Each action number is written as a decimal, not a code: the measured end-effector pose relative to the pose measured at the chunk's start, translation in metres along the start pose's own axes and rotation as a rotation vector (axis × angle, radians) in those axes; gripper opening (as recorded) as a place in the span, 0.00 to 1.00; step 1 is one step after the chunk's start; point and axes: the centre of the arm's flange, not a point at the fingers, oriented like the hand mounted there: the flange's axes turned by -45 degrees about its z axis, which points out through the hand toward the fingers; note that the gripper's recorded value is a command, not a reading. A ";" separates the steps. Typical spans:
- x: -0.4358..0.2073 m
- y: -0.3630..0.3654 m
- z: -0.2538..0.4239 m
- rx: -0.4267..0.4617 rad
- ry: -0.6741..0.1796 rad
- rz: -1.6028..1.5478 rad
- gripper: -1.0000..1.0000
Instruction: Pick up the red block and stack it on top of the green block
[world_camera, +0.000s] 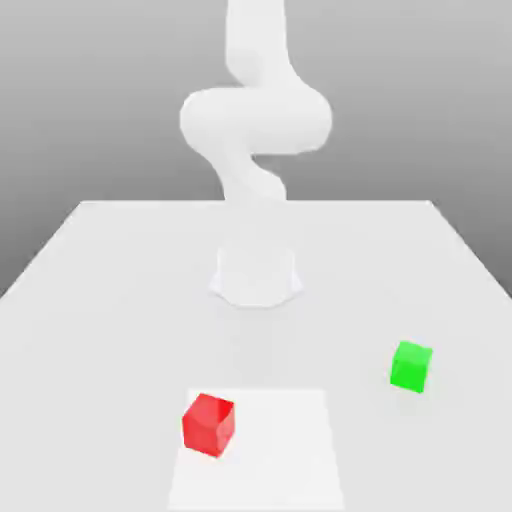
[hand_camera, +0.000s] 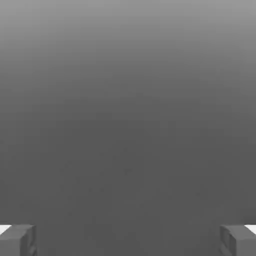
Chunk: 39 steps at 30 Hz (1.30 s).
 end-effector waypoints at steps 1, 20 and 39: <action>-0.003 0.003 0.019 0.006 -0.027 -0.041 0.50; -0.174 0.027 0.295 0.250 -0.463 -0.741 0.50; -0.338 0.030 0.405 0.449 -0.631 -1.046 0.00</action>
